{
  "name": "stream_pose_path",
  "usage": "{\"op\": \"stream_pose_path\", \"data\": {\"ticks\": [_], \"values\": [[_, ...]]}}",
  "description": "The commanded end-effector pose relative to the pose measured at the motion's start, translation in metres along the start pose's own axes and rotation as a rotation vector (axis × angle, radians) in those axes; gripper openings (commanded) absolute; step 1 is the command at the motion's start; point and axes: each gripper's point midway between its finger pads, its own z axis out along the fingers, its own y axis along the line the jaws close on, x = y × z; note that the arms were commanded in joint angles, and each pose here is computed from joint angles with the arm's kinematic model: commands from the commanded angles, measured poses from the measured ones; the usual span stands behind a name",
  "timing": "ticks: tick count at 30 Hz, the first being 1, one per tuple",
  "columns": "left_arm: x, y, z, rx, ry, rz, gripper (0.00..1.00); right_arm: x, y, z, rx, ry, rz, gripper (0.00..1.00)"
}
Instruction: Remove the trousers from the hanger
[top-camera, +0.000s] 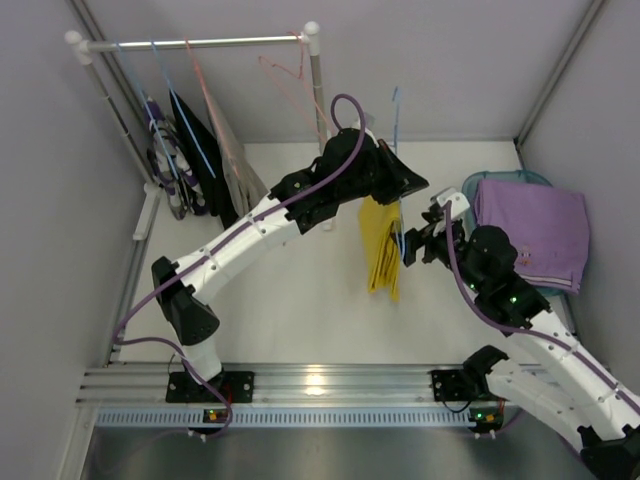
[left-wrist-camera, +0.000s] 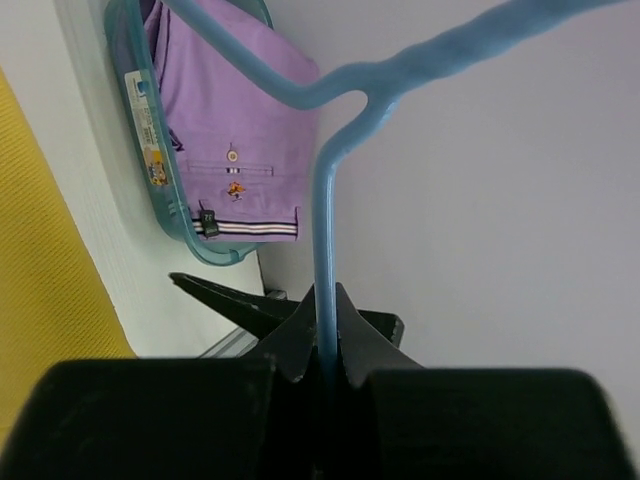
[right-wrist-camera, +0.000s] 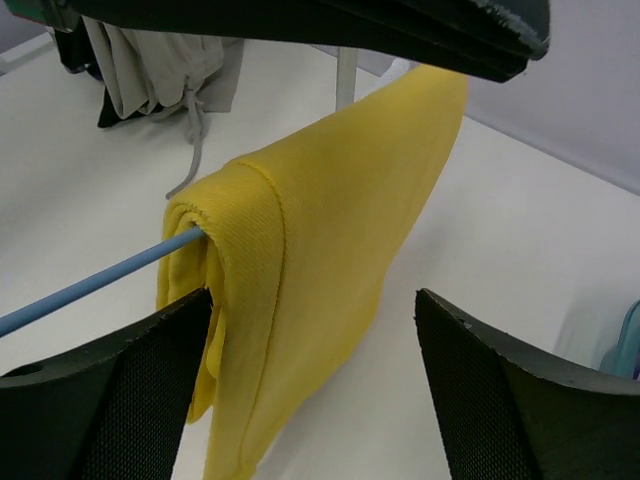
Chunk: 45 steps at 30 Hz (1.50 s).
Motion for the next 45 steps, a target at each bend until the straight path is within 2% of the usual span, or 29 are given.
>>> {"op": "stream_pose_path", "data": {"ticks": [1,7,10,14,18,19,21,22,24,25,27,33,40,45], "values": [[-0.030,-0.110,-0.059,0.355,-0.097,0.006,0.00,-0.026,-0.004,0.008,0.048,-0.102,0.007,0.81],[-0.028,-0.119,-0.067,0.388,-0.075,-0.018,0.00,-0.026,-0.015,0.016,0.118,-0.111,0.030,0.70],[-0.026,-0.121,-0.069,0.396,-0.065,-0.023,0.00,-0.025,-0.020,0.017,0.143,-0.109,0.022,0.57],[-0.025,-0.123,-0.072,0.403,-0.057,-0.025,0.00,-0.020,-0.025,0.017,0.169,-0.097,0.003,0.50],[-0.023,-0.127,-0.076,0.423,-0.041,-0.030,0.00,-0.015,-0.031,0.020,0.201,-0.088,0.000,0.40],[-0.022,-0.128,-0.076,0.424,-0.037,-0.035,0.00,-0.015,-0.032,0.021,0.207,-0.088,0.000,0.34],[-0.019,-0.128,-0.078,0.432,-0.020,-0.039,0.00,-0.016,-0.034,0.024,0.220,-0.091,0.006,0.29],[-0.018,-0.129,-0.080,0.436,-0.015,-0.044,0.00,-0.021,-0.034,0.024,0.219,-0.102,0.008,0.20],[-0.016,-0.126,-0.079,0.430,-0.009,-0.042,0.00,-0.025,-0.034,0.027,0.220,-0.112,0.017,0.12],[-0.017,-0.126,-0.082,0.432,-0.014,-0.038,0.00,-0.034,-0.034,0.026,0.216,-0.127,0.021,0.05],[-0.016,-0.123,-0.082,0.423,-0.014,-0.034,0.00,-0.041,-0.032,0.027,0.207,-0.138,0.034,0.00],[-0.015,-0.107,-0.079,0.382,-0.029,0.003,0.00,-0.085,-0.039,0.017,0.222,-0.213,0.070,0.00],[-0.016,-0.065,-0.071,0.282,-0.056,0.096,0.00,-0.149,-0.051,-0.018,0.255,-0.344,0.080,0.00],[-0.012,-0.028,-0.056,0.210,-0.042,0.150,0.00,-0.162,-0.055,-0.038,0.254,-0.373,0.128,0.00]]}}
